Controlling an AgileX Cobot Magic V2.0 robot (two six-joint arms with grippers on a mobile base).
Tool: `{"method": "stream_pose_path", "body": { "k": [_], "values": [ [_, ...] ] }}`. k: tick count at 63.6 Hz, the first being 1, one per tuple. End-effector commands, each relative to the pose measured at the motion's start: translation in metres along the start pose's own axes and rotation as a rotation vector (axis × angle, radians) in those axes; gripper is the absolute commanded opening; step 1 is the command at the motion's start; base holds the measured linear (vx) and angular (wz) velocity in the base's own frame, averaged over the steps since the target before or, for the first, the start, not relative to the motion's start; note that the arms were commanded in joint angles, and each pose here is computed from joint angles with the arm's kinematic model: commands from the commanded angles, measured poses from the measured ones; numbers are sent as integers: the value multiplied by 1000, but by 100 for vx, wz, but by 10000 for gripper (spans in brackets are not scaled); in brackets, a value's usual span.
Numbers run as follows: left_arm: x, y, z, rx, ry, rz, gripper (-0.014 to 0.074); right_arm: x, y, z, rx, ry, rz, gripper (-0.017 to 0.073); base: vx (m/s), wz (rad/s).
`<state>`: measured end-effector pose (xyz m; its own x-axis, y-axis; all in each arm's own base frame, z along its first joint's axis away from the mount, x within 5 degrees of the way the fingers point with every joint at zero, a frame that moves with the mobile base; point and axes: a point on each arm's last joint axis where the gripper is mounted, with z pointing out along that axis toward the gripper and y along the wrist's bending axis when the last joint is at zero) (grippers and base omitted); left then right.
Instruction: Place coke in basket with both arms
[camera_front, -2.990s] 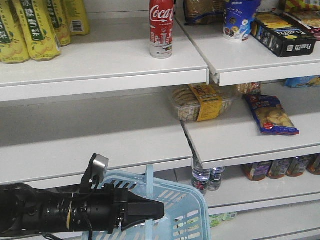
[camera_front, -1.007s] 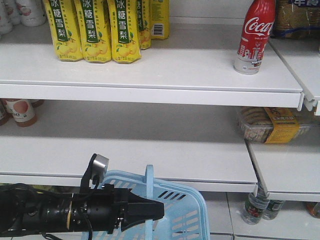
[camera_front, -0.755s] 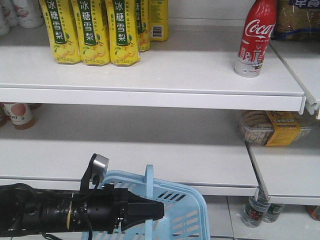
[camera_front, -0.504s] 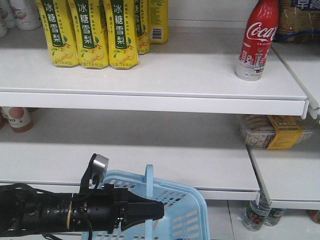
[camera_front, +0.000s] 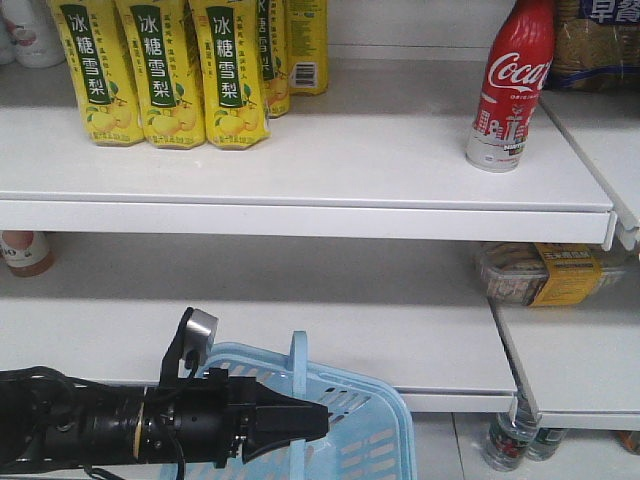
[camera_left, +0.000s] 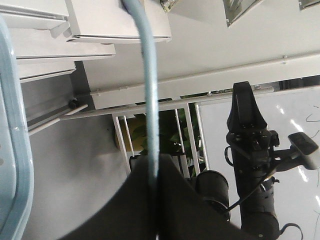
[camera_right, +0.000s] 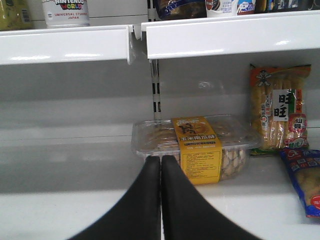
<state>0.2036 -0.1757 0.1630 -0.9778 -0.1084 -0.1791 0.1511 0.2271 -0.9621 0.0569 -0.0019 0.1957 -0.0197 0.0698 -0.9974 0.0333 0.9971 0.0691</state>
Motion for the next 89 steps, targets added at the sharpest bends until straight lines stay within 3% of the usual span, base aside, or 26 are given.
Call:
{"method": "stream_pose_path", "body": {
  "k": [1, 89],
  "values": [
    [1, -36, -5, 271, 15, 45, -6, -3, 0, -1, -2, -78, -6, -9, 3, -1],
    [1, -36, -5, 271, 15, 45, -6, -3, 0, -1, -1, -78, -7, -9, 1, -1]
  ]
}}
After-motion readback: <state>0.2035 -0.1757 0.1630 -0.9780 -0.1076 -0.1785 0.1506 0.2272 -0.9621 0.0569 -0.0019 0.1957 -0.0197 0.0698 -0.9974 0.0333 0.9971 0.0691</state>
